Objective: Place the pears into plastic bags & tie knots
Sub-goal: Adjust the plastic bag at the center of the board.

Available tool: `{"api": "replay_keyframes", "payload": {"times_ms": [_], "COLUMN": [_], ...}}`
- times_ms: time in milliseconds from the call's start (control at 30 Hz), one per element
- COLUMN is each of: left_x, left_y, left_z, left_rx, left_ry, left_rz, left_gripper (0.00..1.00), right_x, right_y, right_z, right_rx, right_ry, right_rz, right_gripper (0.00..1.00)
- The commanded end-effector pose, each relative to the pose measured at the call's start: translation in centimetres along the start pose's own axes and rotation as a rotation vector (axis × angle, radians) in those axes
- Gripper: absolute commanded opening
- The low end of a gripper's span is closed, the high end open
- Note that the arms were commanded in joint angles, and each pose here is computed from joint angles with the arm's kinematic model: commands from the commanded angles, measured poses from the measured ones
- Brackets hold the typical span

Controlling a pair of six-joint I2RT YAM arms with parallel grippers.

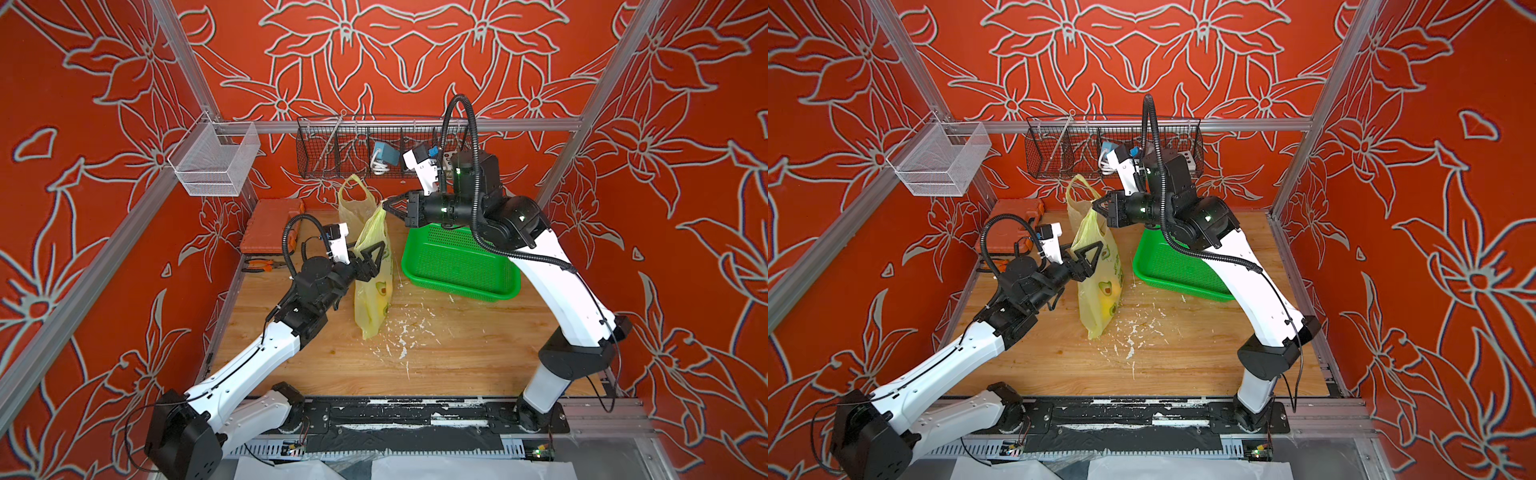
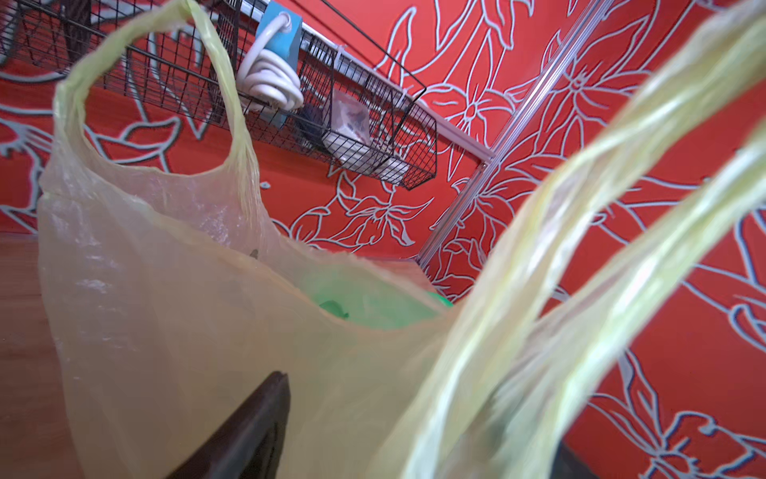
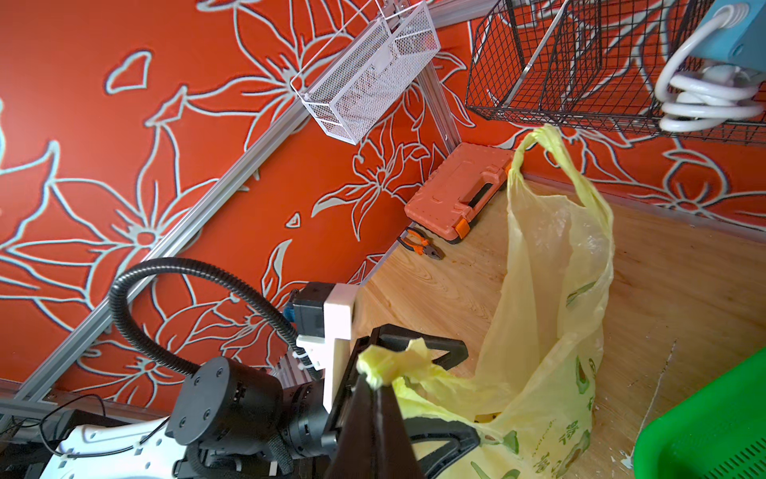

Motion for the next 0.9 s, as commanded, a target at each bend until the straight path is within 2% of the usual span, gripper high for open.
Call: {"api": "replay_keyframes", "payload": {"times_ms": [0, 100, 367, 733, 800, 867], "left_x": [0.3, 1.0, 1.7, 2.3, 2.6, 2.8], "left_y": [-2.8, -2.2, 1.0, -0.6, -0.5, -0.3], "left_z": [-1.2, -1.2, -0.9, -0.5, -0.6, -0.8], "left_rx": [0.002, -0.005, -0.027, -0.036, -0.036, -0.032], "left_ry": [0.053, 0.055, 0.030, -0.007, -0.001, 0.009], "left_rz": [-0.080, -0.058, 0.006, -0.059, -0.054, -0.043], "left_gripper": [0.75, 0.74, 0.66, 0.65, 0.60, 0.43], "right_x": [-0.8, -0.8, -0.9, -0.6, -0.7, -0.8], "right_y": [-0.7, -0.7, -0.6, -0.1, 0.0, 0.0], "right_z": [1.2, 1.4, 1.4, 1.1, 1.1, 1.2], "right_rx": [-0.005, -0.003, -0.006, 0.016, 0.018, 0.017], "right_ry": [-0.049, -0.059, -0.060, -0.067, -0.070, -0.073], "right_rz": [-0.033, -0.030, -0.030, -0.013, -0.012, -0.014], "right_gripper": [0.00, 0.00, 0.00, 0.00, 0.00, 0.00]}}
Point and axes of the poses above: each gripper's point midway between its finger pads, its own x axis out along the fingers, its own z axis along the line the jaws close on, y = z × x, the point moved 3 cm from there along -x, back along the fingers, and after that the axes turned 15 degrees about x, right-handed, at the moved point
